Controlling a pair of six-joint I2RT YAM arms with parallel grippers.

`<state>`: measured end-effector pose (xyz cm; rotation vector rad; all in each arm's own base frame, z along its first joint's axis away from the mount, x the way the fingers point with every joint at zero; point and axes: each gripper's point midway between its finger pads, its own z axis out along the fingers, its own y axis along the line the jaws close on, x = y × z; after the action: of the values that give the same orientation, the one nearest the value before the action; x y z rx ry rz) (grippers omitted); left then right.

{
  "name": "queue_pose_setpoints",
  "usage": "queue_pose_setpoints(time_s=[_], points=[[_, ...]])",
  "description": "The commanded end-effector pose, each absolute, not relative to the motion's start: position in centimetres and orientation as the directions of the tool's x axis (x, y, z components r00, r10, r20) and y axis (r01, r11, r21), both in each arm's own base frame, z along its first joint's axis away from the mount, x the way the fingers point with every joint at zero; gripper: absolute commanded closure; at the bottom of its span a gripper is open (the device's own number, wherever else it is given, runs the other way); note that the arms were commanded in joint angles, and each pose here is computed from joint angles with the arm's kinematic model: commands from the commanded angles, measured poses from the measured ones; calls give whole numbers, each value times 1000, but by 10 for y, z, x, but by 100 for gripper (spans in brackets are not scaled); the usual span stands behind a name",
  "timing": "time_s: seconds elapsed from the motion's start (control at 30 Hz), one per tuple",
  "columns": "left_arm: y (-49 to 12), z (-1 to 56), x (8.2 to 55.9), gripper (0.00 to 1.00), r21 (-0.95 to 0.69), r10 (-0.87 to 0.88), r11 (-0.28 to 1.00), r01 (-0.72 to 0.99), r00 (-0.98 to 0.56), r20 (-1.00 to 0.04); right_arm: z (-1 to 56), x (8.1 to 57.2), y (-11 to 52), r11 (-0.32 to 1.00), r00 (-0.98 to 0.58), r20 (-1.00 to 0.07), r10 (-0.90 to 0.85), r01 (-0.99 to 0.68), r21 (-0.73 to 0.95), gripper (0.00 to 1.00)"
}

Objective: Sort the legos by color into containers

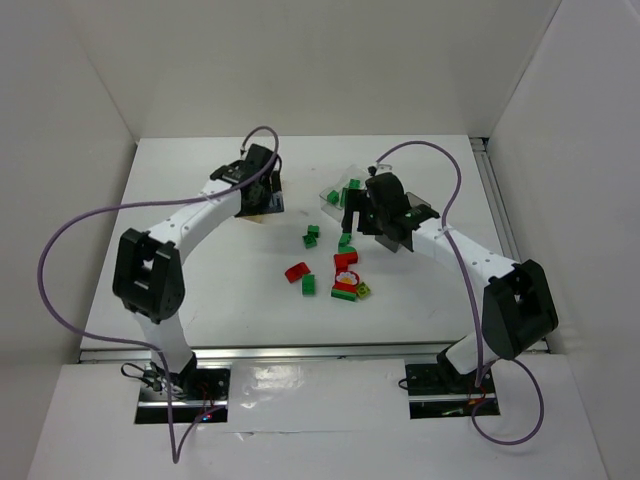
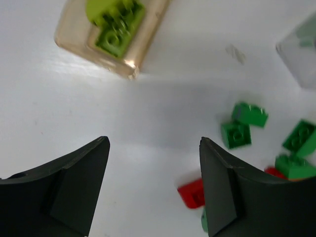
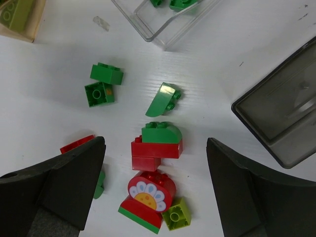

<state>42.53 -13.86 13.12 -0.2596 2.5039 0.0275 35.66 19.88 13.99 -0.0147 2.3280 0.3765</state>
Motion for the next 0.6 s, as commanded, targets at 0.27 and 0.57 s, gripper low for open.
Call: queue_pose_setpoints(time_s=[0.27,0.57], points=[[-190,104,318,16,-137,-159,985,-105,-860,-484,143,352,207,958,-705,-702,96,-126,258,8],[-117,124,282,17,-122,-343,937,-326,-803,-487,121,311,300,890,-735,-666,-125,-379,251,3]])
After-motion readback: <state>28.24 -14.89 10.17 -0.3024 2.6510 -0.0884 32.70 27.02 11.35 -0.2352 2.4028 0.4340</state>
